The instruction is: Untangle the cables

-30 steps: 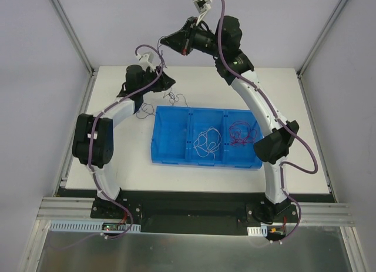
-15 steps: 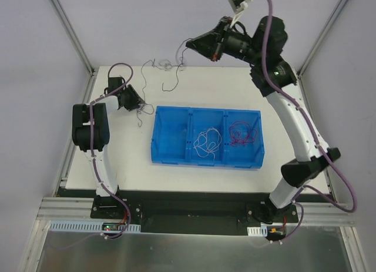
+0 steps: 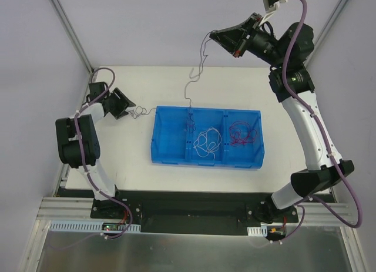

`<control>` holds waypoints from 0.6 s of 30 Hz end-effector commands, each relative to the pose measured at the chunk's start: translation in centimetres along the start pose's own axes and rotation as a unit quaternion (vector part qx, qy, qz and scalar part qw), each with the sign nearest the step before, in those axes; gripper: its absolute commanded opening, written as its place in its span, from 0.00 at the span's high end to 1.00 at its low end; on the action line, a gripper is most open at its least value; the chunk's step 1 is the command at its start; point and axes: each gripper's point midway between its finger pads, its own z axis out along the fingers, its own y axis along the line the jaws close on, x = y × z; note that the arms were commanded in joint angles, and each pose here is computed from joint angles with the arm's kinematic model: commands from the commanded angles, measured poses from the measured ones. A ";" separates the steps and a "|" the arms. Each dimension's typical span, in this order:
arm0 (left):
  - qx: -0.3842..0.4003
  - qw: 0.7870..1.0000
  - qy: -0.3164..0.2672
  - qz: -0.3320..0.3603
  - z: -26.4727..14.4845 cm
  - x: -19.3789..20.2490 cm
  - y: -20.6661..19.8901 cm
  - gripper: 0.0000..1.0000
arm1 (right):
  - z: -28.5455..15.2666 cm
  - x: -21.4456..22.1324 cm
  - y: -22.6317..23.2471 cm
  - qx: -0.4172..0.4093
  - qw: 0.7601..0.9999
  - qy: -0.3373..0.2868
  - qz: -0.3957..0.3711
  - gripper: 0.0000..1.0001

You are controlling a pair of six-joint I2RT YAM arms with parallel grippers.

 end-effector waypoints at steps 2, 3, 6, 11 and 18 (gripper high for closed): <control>0.212 0.970 -0.061 0.097 -7.6 -1.9 -12.3 0.29 | 0.9 -1.0 0.3 -0.028 0.999 -0.017 -0.002 0.99; 0.238 0.962 -0.064 0.119 -8.7 -1.6 -14.1 0.24 | 1.1 -1.2 0.4 -0.035 0.999 -0.018 0.001 0.99; 0.311 0.928 -0.083 0.188 -11.5 0.7 -18.6 0.19 | 2.0 -1.5 0.8 -0.060 0.998 -0.017 0.016 0.99; 0.406 0.849 -0.071 0.332 -13.2 8.2 -24.5 0.22 | 3.1 -2.3 1.6 -0.092 0.995 -0.008 0.032 0.99; 0.407 0.821 -0.037 0.399 -10.0 14.8 -25.6 0.18 | 2.4 -2.9 2.4 -0.087 0.996 -0.006 0.016 0.99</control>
